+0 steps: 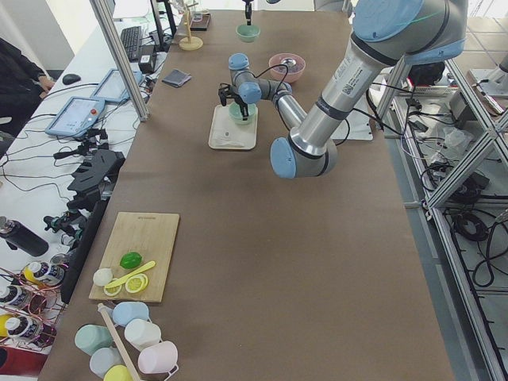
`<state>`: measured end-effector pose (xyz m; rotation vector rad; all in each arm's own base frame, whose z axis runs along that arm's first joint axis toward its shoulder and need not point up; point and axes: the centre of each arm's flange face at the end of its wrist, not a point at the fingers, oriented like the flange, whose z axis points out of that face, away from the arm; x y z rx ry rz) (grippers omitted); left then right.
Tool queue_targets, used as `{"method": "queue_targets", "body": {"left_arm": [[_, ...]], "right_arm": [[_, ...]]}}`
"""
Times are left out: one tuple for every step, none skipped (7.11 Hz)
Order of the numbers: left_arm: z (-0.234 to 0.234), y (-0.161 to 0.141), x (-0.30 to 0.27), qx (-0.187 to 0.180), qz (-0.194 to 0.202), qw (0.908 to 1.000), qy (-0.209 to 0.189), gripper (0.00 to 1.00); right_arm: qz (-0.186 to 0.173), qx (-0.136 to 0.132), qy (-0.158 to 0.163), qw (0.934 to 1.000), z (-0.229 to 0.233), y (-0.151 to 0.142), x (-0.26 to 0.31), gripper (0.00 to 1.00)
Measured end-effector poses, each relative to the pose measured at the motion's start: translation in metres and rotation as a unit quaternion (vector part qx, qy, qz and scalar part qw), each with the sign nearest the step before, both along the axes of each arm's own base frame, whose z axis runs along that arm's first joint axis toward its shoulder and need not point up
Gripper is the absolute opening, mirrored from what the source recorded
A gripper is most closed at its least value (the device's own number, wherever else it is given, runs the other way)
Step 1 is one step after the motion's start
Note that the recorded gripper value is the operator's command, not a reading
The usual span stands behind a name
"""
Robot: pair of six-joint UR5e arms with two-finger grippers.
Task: Stack green bowls together
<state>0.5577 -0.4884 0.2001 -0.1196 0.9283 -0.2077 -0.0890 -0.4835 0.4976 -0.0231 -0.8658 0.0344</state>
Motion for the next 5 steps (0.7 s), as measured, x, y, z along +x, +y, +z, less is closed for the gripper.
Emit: {"method": "queue_targets", "body": {"left_arm": [[-0.001, 0.0, -0.001, 0.002, 0.001, 1.0, 0.001, 0.97], [-0.003, 0.001, -0.002, 0.004, 0.001, 1.0, 0.002, 0.97], [-0.007, 0.0, -0.005, 0.007, 0.001, 1.0, 0.005, 0.97], [-0.009, -0.002, -0.015, 0.016, 0.001, 0.9998, 0.007, 0.97], [-0.005, -0.004, -0.034, 0.035, 0.007, 0.9994, 0.004, 0.97]], "right_arm": [[0.0, 0.0, 0.0, 1.0, -0.001, 0.0, 0.0, 0.0], [0.0, 0.001, -0.001, 1.0, -0.002, -0.001, -0.001, 0.0], [-0.001, 0.001, -0.003, 1.0, -0.005, -0.002, -0.001, 0.0], [0.0, -0.001, -0.004, 1.0, -0.013, -0.004, -0.001, 0.0], [0.0, -0.005, -0.003, 1.0, -0.033, -0.006, -0.001, 0.0]]}}
